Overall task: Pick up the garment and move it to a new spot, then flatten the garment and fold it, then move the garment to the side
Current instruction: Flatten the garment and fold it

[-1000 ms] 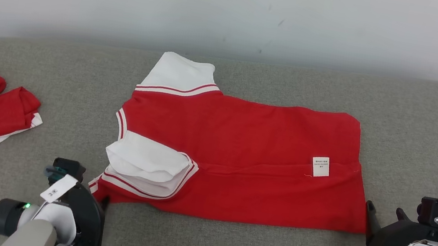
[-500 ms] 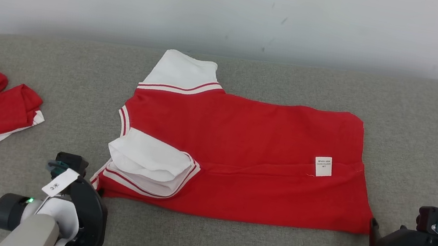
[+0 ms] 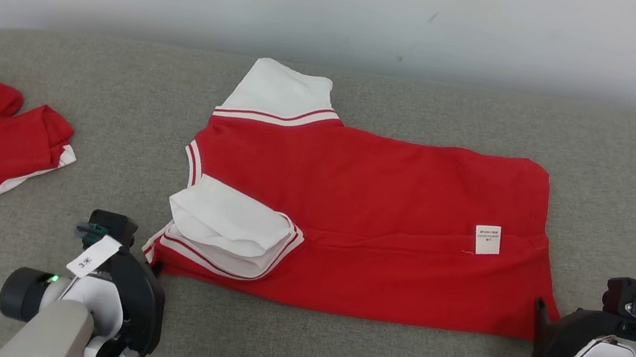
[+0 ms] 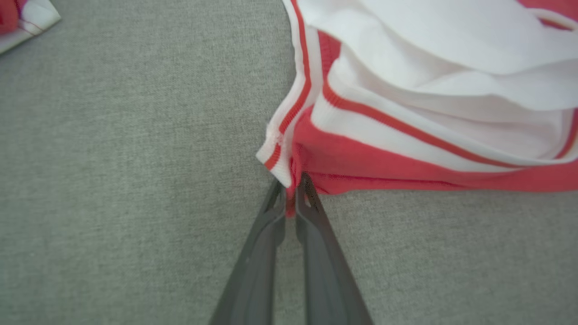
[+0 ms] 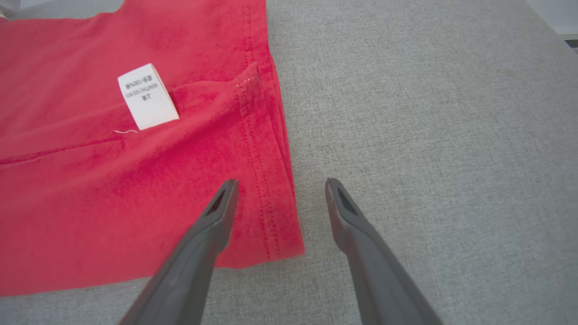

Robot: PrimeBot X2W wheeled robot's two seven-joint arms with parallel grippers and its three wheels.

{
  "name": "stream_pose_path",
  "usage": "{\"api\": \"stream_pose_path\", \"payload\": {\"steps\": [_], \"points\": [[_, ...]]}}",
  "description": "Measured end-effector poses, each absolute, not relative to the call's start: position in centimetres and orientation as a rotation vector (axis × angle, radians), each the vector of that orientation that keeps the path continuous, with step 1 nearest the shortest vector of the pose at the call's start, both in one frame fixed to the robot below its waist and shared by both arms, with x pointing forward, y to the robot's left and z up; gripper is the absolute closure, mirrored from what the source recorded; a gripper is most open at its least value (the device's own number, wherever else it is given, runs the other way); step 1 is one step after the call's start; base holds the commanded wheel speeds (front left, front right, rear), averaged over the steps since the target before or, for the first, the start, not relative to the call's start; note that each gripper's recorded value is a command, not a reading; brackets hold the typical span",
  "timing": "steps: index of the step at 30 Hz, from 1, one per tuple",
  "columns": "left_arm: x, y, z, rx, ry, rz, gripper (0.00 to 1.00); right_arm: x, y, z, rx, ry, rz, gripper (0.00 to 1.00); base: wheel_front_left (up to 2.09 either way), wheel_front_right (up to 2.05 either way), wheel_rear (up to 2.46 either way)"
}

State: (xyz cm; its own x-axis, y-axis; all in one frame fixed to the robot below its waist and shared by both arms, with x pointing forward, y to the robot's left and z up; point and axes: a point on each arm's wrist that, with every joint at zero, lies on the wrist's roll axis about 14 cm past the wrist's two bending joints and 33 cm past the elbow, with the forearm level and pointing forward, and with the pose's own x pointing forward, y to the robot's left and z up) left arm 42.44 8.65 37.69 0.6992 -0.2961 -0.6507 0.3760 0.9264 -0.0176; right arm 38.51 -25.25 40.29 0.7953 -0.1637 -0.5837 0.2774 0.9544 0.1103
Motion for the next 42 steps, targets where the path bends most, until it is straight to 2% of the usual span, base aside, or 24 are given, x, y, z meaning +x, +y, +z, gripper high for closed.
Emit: {"api": "stream_pose_path", "payload": {"steps": [1, 3, 5, 7, 10, 17, 19, 21, 23, 26, 31, 34, 36, 39, 42], "points": [[42.5, 8.6, 37.6, 0.119, 0.704, -0.375, 1.00, 38.6, -25.1, 40.1, 0.194, 0.615, -0.237, 0.09, 0.00, 0.00, 0.00], [42.6, 8.6, 37.7, 0.117, 0.703, -0.374, 1.00, 38.5, -25.0, 39.5, 0.194, 0.637, -0.235, 0.26, 0.00, 0.00, 0.00], [42.9, 8.7, 37.8, 0.115, 0.698, -0.372, 1.00, 38.4, -24.8, 39.0, 0.195, 0.658, -0.232, 0.30, 0.00, 0.00, 0.00], [43.0, 8.7, 37.7, 0.113, 0.701, -0.370, 1.00, 38.6, -24.6, 38.6, 0.195, 0.675, -0.228, 0.42, 0.00, 0.00, 0.00], [42.9, 8.8, 37.5, 0.109, 0.706, -0.371, 1.00, 39.2, -24.3, 38.7, 0.193, 0.679, -0.219, 0.48, 0.00, 0.00, 0.00], [42.9, 8.8, 37.5, 0.108, 0.708, -0.371, 1.00, 38.8, -24.1, 37.7, 0.194, 0.725, -0.217, 0.21, 0.00, 0.00, 0.00], [42.9, 8.8, 37.5, 0.108, 0.707, -0.371, 1.00, 38.5, -24.1, 37.4, 0.195, 0.742, -0.218, 0.24, 0.00, 0.00, 0.00], [42.9, 8.8, 37.5, 0.107, 0.707, -0.371, 1.00, 38.5, -24.1, 37.3, 0.195, 0.745, -0.218, 0.47, 0.00, 0.00, 0.00], [42.9, 8.8, 37.5, 0.107, 0.707, -0.371, 1.00, 38.7, -24.0, 37.4, 0.195, 0.744, -0.217, 0.51, 0.00, 0.00, 0.00], [43.1, 8.9, 37.6, 0.109, 0.705, -0.369, 1.00, 39.0, -24.0, 37.7, 0.193, 0.736, -0.215, 0.50, 0.00, 0.00, 0.00], [43.1, 8.9, 37.5, 0.109, 0.708, -0.369, 1.00, 39.1, -24.1, 37.6, 0.192, 0.738, -0.215, 0.40, 0.00, 0.00, 0.00], [43.1, 8.9, 37.5, 0.109, 0.709, -0.368, 1.00, 39.3, -24.3, 37.7, 0.182, 0.735, -0.220, 0.31, 0.00, 0.00, 0.00], [43.0, 8.9, 37.5, 0.109, 0.709, -0.368, 1.00, 39.6, -24.5, 38.0, 0.165, 0.725, -0.222, 0.31, 0.00, 0.00, 0.00], [43.0, 9.0, 37.5, 0.110, 0.709, -0.367, 1.00, 40.0, -24.6, 38.5, 0.152, 0.704, -0.223, 0.38, 0.00, 0.00, 0.00], [43.0, 9.0, 37.5, 0.111, 0.709, -0.366, 1.00, 40.1, -24.4, 38.6, 0.151, 0.698, -0.218, 0.36, 0.00, 0.00, 0.00]]}}
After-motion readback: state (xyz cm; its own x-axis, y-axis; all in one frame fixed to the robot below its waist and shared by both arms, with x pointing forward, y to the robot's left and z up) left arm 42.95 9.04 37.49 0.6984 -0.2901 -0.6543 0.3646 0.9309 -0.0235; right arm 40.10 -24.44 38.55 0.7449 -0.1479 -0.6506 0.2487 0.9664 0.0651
